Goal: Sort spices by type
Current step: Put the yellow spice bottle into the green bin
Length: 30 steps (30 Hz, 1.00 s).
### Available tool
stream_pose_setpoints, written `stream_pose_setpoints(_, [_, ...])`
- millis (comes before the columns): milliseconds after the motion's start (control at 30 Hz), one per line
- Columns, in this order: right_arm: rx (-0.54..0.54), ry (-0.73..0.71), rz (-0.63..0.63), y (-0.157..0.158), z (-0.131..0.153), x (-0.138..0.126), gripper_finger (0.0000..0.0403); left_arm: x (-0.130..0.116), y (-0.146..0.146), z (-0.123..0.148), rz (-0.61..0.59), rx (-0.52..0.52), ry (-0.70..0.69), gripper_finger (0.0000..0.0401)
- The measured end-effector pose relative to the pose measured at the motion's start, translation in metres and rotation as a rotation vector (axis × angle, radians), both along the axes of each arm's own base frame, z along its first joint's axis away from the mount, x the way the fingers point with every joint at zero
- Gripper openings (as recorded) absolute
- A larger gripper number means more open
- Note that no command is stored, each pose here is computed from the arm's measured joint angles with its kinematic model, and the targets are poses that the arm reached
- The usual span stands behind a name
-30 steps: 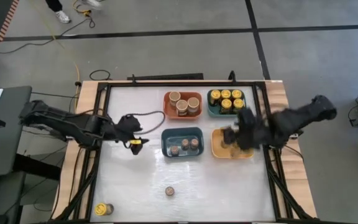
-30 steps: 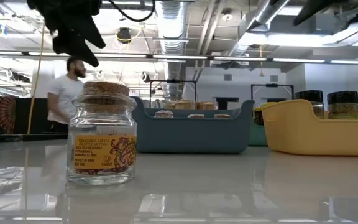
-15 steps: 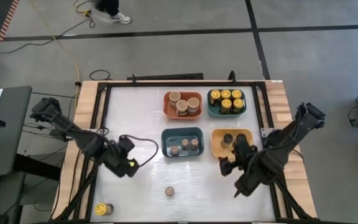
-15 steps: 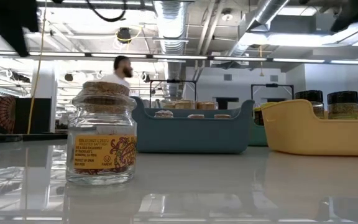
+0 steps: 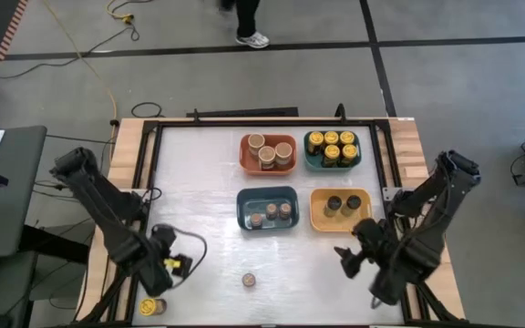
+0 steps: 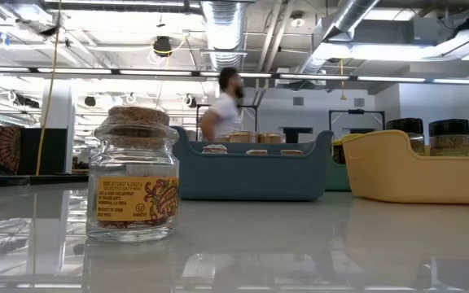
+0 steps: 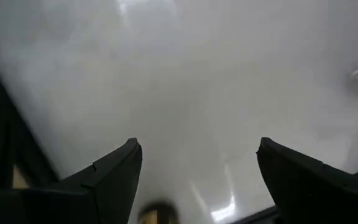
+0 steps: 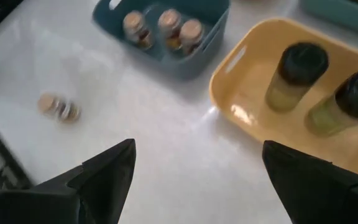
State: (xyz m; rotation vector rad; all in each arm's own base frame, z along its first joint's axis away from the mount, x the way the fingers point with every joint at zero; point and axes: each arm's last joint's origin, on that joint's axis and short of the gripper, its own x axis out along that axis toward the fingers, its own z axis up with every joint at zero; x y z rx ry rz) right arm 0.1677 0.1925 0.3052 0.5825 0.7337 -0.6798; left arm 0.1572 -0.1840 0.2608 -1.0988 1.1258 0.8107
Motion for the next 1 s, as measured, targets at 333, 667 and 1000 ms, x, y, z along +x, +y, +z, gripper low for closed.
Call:
stream_pose_setpoints(333, [0.013, -0.002, 0.128, 0.024, -0.002, -0.031, 0.0376, 0.001, -0.061, -0.032, -0.043, -0.202, 0.022, 0.0307])
stream_pose_setpoints(667, [0.028, -0.01, 0.104, 0.024, -0.002, -0.03, 0.0376, -0.009, -0.062, -0.035, -0.083, -0.182, 0.126, 0.0306])
stream_pose_setpoints(1000, [0.037, -0.017, 0.038, 0.015, -0.002, -0.016, 0.0376, -0.026, -0.072, -0.035, -0.174, -0.206, 0.173, 0.0306])
